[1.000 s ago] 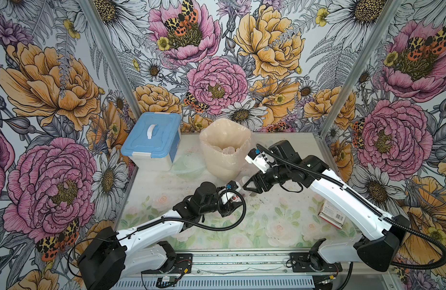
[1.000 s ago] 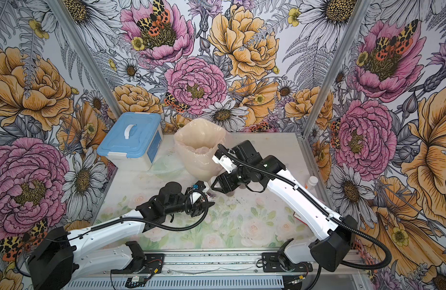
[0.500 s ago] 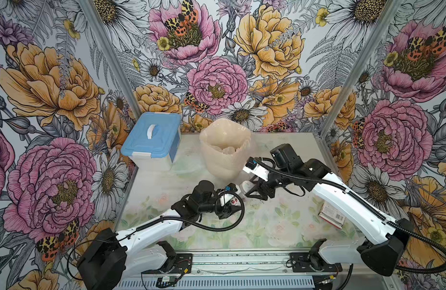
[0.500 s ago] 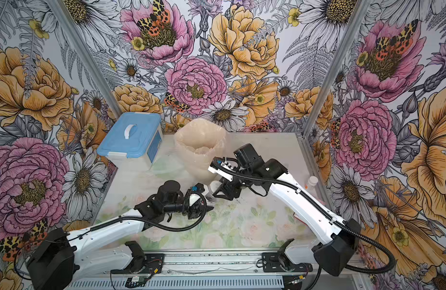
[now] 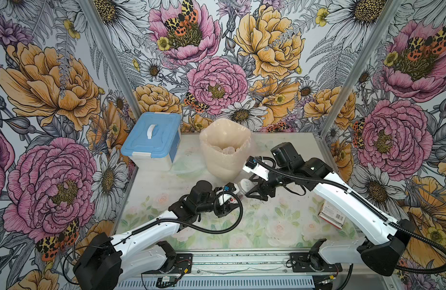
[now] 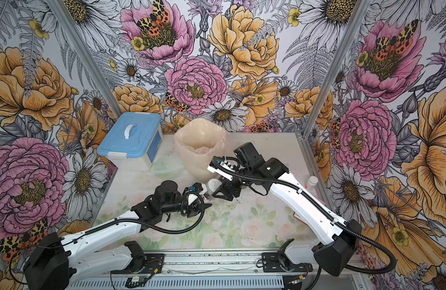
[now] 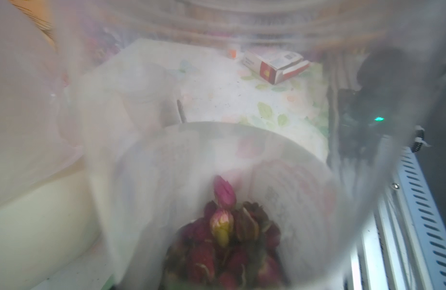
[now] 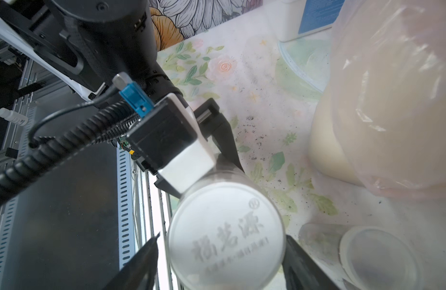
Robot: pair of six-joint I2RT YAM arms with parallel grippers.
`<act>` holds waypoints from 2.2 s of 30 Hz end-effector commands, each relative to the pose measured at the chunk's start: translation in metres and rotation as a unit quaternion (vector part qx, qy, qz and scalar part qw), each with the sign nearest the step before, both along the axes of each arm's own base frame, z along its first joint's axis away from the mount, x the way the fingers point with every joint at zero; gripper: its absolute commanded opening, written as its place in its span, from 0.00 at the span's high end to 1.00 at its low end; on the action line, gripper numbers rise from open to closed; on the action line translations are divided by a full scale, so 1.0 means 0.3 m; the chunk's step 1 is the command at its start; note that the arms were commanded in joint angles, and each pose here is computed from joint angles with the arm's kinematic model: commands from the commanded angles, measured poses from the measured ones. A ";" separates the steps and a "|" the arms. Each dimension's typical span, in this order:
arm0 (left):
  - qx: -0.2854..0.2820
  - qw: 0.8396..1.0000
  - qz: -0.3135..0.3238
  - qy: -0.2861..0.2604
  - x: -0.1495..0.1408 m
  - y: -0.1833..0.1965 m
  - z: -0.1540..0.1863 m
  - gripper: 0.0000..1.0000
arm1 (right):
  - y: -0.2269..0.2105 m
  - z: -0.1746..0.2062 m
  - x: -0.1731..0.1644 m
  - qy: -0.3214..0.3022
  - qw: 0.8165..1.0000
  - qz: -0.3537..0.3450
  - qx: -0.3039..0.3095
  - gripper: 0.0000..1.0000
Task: Empty the moldy dried flower tea in the jars
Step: Unscrew the lid from the jar.
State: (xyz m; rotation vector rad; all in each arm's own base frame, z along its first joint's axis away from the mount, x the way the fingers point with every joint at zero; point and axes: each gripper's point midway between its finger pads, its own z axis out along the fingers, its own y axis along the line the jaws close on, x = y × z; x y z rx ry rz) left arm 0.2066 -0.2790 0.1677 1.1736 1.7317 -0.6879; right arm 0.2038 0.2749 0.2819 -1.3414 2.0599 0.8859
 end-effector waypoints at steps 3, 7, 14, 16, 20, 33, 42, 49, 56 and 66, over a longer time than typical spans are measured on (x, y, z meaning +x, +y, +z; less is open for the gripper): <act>0.010 0.997 0.055 -0.059 0.070 0.036 0.052 0.44 | -0.002 0.092 0.014 0.067 0.993 -0.089 0.030 0.08; 0.023 0.995 0.064 -0.071 0.078 0.039 0.044 0.44 | 0.004 0.078 0.060 0.114 0.982 -0.152 0.023 0.01; 0.050 0.992 0.072 -0.096 0.080 0.037 0.038 0.44 | 0.018 0.023 0.131 0.184 0.954 -0.238 0.008 0.01; 0.052 0.991 0.072 -0.098 0.080 0.036 0.038 0.44 | 0.027 0.003 0.134 0.203 0.948 -0.245 0.004 0.05; 0.054 0.991 0.074 -0.098 0.081 0.035 0.035 0.44 | 0.039 -0.026 0.123 0.227 0.943 -0.242 -0.001 0.13; 0.052 0.992 0.074 -0.092 0.081 0.037 0.031 0.44 | 0.050 -0.078 0.065 0.240 0.948 -0.208 -0.018 0.48; -0.005 0.999 0.019 -0.042 0.037 0.015 0.060 0.44 | 0.031 -0.075 0.041 0.132 0.985 -0.109 -0.027 0.71; -0.021 0.999 -0.026 -0.003 -0.002 0.012 0.070 0.44 | -0.016 -0.079 0.044 -0.028 0.998 -0.008 -0.060 0.87; -0.016 0.999 -0.036 0.016 -0.005 0.016 0.057 0.43 | -0.024 -0.084 0.060 -0.124 0.986 0.063 -0.089 0.88; -0.009 1.000 -0.027 0.009 0.009 0.021 0.054 0.42 | -0.019 -0.118 0.057 -0.133 0.982 0.091 -0.099 0.83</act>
